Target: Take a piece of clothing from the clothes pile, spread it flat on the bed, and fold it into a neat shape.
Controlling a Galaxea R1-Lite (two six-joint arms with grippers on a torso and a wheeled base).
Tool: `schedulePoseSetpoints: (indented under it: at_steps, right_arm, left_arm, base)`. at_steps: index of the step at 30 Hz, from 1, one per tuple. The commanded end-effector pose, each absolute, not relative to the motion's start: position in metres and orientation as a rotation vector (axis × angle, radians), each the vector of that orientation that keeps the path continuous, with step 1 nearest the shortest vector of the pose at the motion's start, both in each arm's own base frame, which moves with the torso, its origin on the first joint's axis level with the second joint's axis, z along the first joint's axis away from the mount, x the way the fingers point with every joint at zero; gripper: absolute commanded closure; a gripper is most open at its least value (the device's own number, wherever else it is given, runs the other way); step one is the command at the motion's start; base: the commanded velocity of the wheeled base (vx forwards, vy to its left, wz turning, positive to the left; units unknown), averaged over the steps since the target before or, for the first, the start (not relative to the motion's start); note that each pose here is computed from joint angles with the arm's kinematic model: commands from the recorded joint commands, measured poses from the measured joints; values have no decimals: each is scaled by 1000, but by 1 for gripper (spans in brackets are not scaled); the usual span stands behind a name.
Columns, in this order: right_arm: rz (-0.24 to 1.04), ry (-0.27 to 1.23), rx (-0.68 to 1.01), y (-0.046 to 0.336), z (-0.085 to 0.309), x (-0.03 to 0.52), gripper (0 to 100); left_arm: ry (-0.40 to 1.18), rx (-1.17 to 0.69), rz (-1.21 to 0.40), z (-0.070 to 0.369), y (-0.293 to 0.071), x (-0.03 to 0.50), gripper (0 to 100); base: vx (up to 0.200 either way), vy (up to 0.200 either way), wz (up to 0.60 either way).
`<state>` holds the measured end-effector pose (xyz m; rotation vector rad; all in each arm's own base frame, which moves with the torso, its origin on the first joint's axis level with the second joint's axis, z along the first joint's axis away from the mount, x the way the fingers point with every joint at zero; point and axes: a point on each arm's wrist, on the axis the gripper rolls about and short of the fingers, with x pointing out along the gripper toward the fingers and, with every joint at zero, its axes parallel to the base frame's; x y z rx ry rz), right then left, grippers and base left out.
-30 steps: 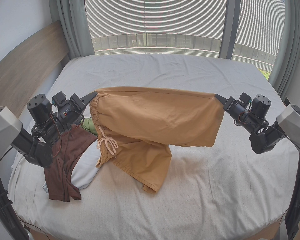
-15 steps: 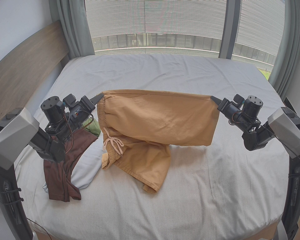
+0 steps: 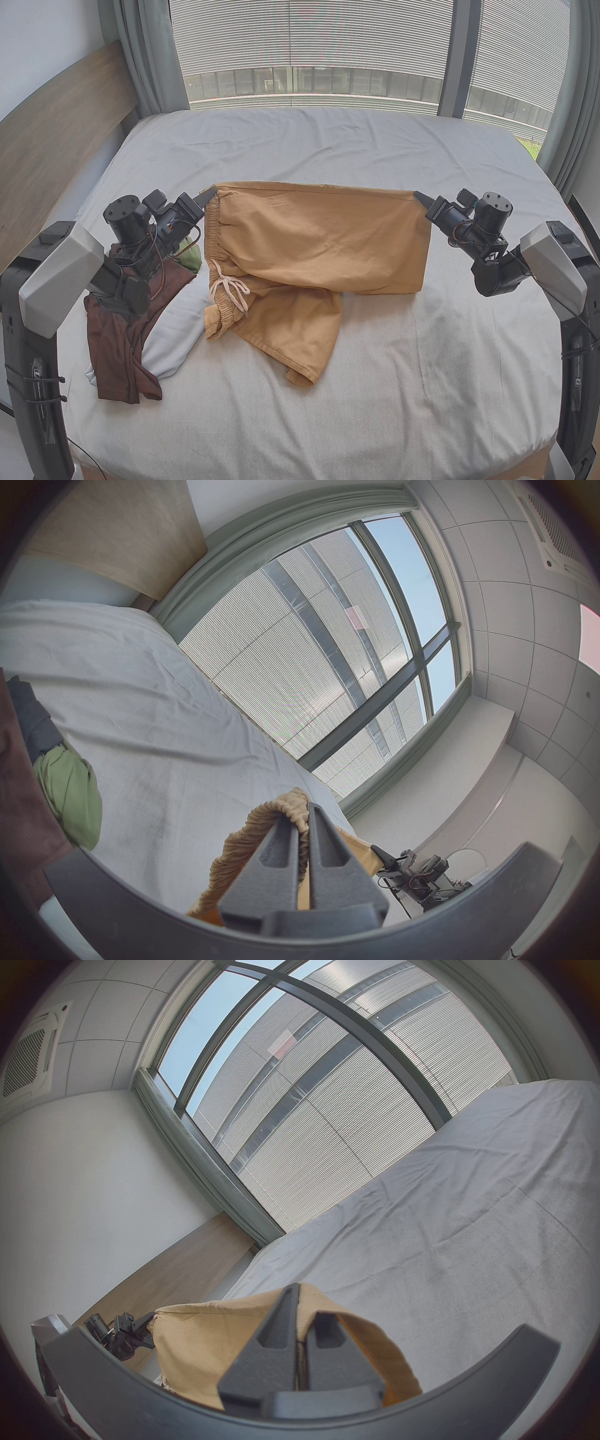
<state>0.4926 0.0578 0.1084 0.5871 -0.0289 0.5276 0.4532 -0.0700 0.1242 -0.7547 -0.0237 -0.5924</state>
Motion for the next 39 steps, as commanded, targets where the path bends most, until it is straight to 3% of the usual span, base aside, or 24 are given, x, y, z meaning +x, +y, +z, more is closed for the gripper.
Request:
schedulePoseSetpoints:
  at_steps: [1,30,31,32,33,39]
  right_arm:
    - [525,-19,589,59,94,506,100]
    - [536,-58,581,62,92,547,100]
    - [534,-54,581,63,91,549,100]
    - [529,-41,584,63,86,550,100]
    - [520,-17,590,63,77,551,0]
    - [452,32,601,56,50,556,0]
  left_arm:
    - [-18,-761,-573,110,-71,469,100]
    - [-52,-764,-552,107,-74,500,100]
    - [-55,-767,-536,107,-75,502,0]
    - [-54,-769,-531,105,-75,504,0]
    - [-53,-771,-527,103,-74,506,0]
    - [-58,-776,-501,98,-76,517,0]
  base:
    - [0,0,0]
    - [0,0,0]
    - [0,0,0]
    - [0,0,0]
    - [0,0,0]
    - [0,0,0]
